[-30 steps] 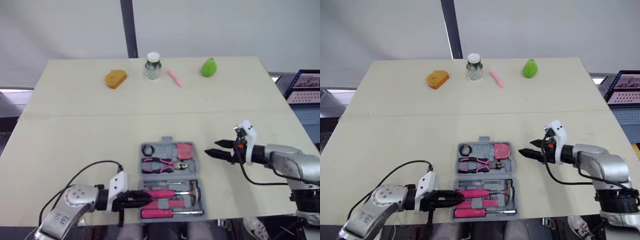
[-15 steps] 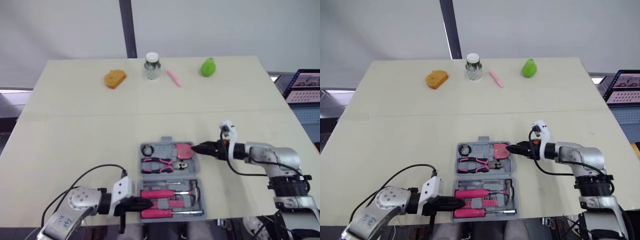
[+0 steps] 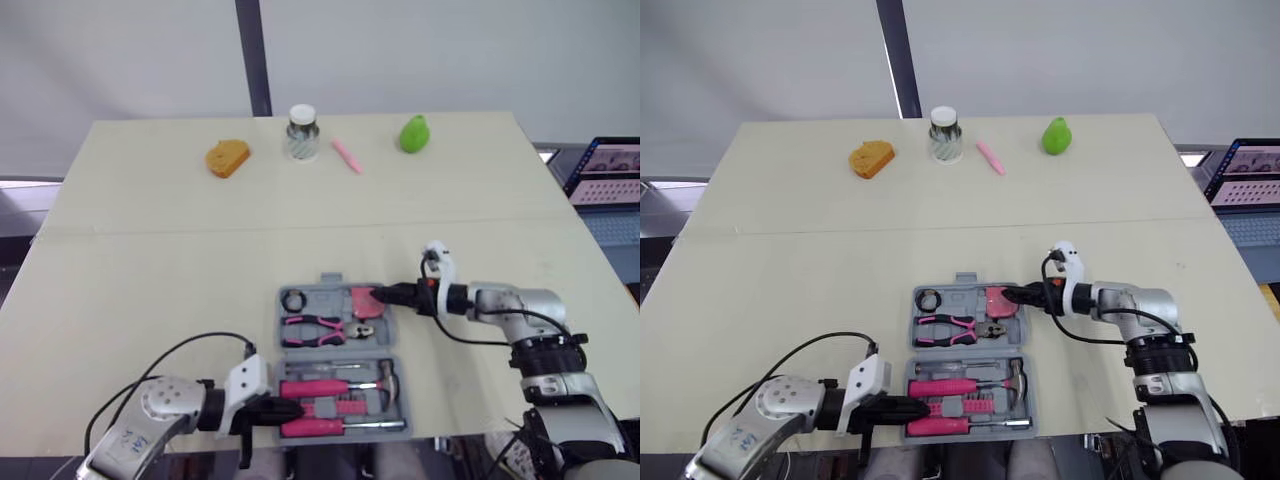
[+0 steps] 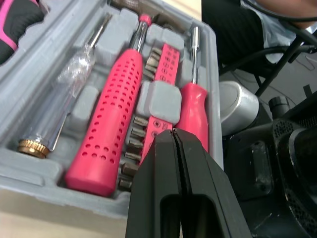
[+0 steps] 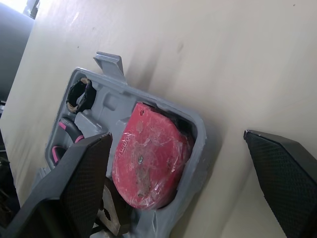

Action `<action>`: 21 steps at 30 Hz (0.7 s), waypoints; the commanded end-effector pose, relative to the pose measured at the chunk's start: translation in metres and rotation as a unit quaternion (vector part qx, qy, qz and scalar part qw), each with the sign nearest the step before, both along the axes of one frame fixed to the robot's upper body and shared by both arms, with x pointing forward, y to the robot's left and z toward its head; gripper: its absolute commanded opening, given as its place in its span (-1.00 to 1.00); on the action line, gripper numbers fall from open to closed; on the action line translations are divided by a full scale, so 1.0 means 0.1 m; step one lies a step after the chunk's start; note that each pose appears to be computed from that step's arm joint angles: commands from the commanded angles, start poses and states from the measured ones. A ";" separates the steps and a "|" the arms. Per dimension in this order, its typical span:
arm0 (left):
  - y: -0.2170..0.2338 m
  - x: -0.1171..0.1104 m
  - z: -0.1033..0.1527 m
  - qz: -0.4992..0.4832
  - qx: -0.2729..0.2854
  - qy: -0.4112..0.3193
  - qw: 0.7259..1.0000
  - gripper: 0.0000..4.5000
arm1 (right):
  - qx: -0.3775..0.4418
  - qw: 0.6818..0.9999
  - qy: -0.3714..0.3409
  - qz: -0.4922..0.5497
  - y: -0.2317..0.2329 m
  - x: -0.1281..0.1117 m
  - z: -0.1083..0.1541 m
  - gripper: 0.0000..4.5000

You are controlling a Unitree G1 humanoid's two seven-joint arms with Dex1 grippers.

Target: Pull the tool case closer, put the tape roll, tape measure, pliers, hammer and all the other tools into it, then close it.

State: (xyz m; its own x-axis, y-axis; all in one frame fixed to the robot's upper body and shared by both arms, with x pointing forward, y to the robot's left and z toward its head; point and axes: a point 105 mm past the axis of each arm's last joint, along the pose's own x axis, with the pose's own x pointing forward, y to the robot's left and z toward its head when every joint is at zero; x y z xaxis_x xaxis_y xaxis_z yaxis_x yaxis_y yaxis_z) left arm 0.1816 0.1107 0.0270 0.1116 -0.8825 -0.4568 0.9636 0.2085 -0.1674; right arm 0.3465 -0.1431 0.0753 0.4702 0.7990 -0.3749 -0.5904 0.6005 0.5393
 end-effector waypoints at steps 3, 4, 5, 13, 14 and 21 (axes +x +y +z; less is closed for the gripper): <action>0.03 0.04 -0.08 0.005 0.019 0.004 1.000 -0.97 | 0.028 0.999 0.003 0.036 0.13 -0.04 0.04 1.00; 0.02 0.03 -0.08 0.004 0.020 0.005 1.000 -0.97 | 0.032 0.999 0.002 0.041 0.15 -0.05 0.06 1.00; 0.02 0.03 -0.08 0.004 0.020 0.005 1.000 -0.97 | 0.036 0.998 0.002 0.045 0.17 -0.06 0.07 1.00; 0.00 0.03 -0.10 0.005 0.025 0.003 1.000 -0.97 | 0.075 0.994 -0.008 0.079 0.26 -0.17 0.27 1.00; 0.00 0.03 -0.10 0.005 0.026 0.002 1.000 -0.97 | 0.075 0.993 -0.011 0.086 0.27 -0.20 0.30 1.00; 0.01 0.05 -0.10 0.008 0.029 -0.003 1.000 -0.97 | 0.064 0.990 -0.035 0.120 0.24 -0.41 0.46 1.00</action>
